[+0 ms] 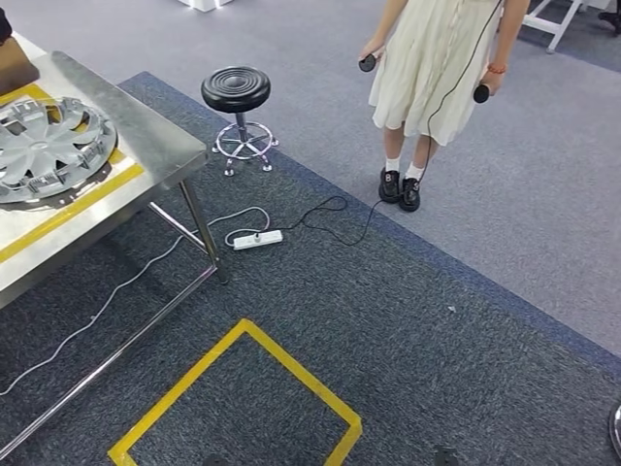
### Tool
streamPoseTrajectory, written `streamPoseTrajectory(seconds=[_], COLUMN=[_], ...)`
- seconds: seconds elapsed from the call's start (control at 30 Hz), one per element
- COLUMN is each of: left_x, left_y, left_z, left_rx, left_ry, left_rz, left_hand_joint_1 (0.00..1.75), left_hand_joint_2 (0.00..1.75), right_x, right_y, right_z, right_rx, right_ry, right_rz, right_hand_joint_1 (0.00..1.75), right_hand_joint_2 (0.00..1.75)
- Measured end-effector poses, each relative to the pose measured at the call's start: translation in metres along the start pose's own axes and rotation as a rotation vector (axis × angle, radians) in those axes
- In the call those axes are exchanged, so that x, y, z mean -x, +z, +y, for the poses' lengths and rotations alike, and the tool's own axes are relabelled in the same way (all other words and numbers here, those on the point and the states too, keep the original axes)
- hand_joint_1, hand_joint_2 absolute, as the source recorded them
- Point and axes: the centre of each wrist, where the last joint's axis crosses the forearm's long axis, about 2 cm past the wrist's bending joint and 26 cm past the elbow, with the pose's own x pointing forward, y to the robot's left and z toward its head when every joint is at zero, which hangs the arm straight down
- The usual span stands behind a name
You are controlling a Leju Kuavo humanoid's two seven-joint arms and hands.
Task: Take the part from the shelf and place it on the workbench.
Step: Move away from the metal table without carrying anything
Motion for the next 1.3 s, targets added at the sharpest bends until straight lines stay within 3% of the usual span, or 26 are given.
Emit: streamPoseTrajectory(seconds=[1.3], left_x=[0.0019], left_y=[0.0009], left_z=[-0.0027], left_rx=[0.005], left_ry=[-0.002], left_rz=[0.001], left_hand_joint_1=[0.0], left_hand_joint_2=[0.0], right_x=[0.0005], right_y=[-0.0002], right_z=[-0.0004], right_rx=[-0.002], right_ry=[-0.009], right_rz=[0.01], right_hand_joint_1=[0.0], right_hand_joint_2=[0.0])
